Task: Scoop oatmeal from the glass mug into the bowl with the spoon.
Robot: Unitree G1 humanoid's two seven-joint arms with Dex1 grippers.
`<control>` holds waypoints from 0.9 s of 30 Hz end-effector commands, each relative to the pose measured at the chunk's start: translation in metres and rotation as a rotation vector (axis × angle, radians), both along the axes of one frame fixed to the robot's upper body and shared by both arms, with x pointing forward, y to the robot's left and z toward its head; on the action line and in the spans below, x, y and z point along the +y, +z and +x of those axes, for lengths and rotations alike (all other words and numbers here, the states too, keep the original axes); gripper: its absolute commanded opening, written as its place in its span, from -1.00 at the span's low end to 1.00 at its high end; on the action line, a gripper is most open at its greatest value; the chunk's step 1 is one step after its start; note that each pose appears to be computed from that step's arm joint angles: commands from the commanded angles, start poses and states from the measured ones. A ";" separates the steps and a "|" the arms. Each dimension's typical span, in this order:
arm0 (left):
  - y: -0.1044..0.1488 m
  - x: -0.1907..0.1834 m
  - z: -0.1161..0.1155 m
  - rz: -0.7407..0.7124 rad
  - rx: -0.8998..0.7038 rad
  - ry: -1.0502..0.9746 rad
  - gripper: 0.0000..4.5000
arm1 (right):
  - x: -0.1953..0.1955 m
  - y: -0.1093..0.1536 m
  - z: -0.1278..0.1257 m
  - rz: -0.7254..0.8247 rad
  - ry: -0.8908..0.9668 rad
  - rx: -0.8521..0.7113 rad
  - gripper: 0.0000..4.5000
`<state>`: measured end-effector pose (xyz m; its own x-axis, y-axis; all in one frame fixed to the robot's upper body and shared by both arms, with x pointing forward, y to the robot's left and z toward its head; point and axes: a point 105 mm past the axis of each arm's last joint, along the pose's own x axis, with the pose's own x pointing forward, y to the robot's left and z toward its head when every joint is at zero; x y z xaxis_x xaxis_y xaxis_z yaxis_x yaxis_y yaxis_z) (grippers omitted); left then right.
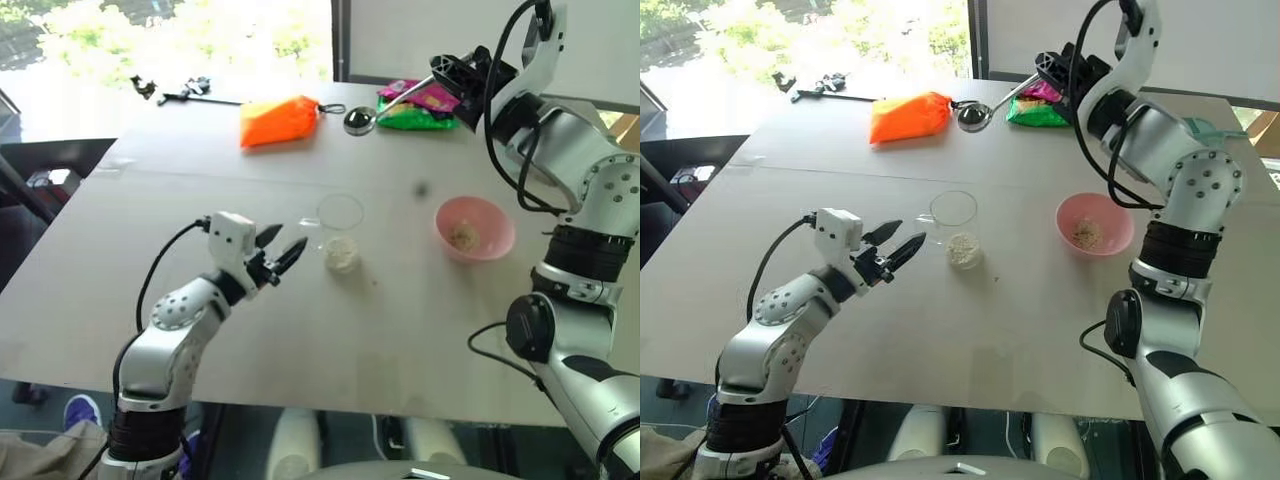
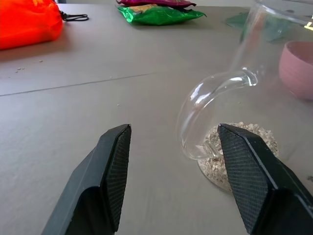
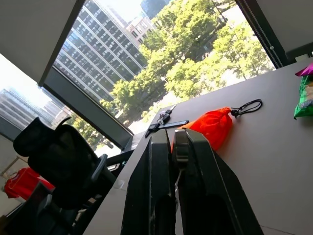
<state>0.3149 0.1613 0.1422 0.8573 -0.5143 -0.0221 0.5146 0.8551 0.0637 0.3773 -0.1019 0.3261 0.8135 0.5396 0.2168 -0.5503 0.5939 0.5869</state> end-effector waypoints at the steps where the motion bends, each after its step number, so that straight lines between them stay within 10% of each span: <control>1: 0.008 -0.006 0.004 0.008 -0.062 0.006 0.30 | -0.005 0.016 -0.012 0.031 -0.008 -0.068 -1.00; 8: 0.011 -0.016 0.008 -0.017 -0.089 0.025 0.30 | -0.007 0.012 -0.014 0.034 -0.016 -0.058 -1.00; 16: 0.016 -0.020 0.015 -0.045 -0.108 0.084 -0.96 | -0.005 0.009 -0.014 0.022 -0.010 -0.056 -1.00; 27: 0.026 -0.018 0.020 -0.069 -0.144 0.137 -0.96 | -0.001 0.013 -0.024 -0.026 0.028 -0.103 -1.00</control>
